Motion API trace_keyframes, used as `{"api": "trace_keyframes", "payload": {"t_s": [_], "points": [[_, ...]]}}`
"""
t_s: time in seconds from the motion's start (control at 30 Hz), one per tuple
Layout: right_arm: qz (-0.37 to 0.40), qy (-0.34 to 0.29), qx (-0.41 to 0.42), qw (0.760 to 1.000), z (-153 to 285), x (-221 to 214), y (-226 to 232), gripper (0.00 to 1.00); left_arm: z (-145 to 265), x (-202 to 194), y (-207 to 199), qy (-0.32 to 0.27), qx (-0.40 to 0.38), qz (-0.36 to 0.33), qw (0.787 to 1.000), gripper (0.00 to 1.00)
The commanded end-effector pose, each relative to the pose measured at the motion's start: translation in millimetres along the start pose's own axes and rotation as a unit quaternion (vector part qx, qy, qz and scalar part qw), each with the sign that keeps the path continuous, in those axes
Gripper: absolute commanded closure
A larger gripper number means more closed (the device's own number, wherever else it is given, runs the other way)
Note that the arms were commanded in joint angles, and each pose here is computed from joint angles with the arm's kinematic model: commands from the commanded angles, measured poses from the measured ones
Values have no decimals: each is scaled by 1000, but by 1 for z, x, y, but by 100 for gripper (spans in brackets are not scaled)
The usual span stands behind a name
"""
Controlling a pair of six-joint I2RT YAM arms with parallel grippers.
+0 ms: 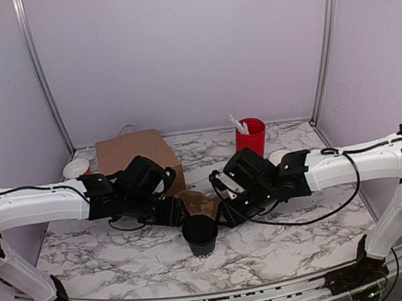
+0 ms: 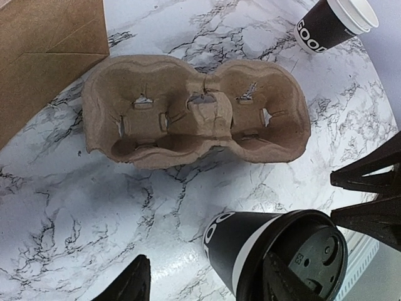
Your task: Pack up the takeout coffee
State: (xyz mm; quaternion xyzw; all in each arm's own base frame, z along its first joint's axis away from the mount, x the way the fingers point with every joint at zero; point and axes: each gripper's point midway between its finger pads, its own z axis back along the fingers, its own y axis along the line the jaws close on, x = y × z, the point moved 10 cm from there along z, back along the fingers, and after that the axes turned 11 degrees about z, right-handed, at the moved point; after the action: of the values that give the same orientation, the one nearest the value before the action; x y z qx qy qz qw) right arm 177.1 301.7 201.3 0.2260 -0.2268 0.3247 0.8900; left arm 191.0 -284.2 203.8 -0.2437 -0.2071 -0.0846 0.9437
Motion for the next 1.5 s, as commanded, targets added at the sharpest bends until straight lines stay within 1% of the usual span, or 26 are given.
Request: {"api": "trace_keyframes", "payload": {"t_s": [0.0, 0.37, 0.5, 0.7, 0.83, 0.93, 1.07, 1.23, 1.33, 1.47], "points": [[14, -26, 14, 999, 2, 19, 6, 68, 10, -5, 2, 1, 0, 3, 1000, 38], [33, -19, 21, 999, -7, 32, 13, 66, 16, -10, 8, -6, 7, 15, 1000, 38], [26, -18, 4, 999, -4, 33, 8, 62, 20, -7, 11, -23, 27, 17, 999, 38], [12, -30, -13, 999, 13, 29, 0, 55, 25, 4, 21, -40, 48, 27, 998, 37], [14, -27, -7, 1000, 21, 23, 1, 53, 24, 1, 25, -21, 43, 29, 998, 37], [24, -27, 5, 999, 25, 17, 13, 52, 18, -6, 28, 2, 38, 38, 999, 37], [21, -26, 10, 999, 28, 8, 24, 51, 10, -15, 33, 20, 32, 66, 997, 37], [-15, -44, 12, 999, 39, -5, 23, 51, -3, -32, 48, 22, 28, 124, 992, 38], [-38, -66, 20, 997, 48, -11, 21, 51, -15, -40, 56, 13, 16, 166, 986, 38], [-50, -73, 24, 996, 54, -18, 26, 51, -27, -45, 62, -7, 7, 210, 978, 38]]}}
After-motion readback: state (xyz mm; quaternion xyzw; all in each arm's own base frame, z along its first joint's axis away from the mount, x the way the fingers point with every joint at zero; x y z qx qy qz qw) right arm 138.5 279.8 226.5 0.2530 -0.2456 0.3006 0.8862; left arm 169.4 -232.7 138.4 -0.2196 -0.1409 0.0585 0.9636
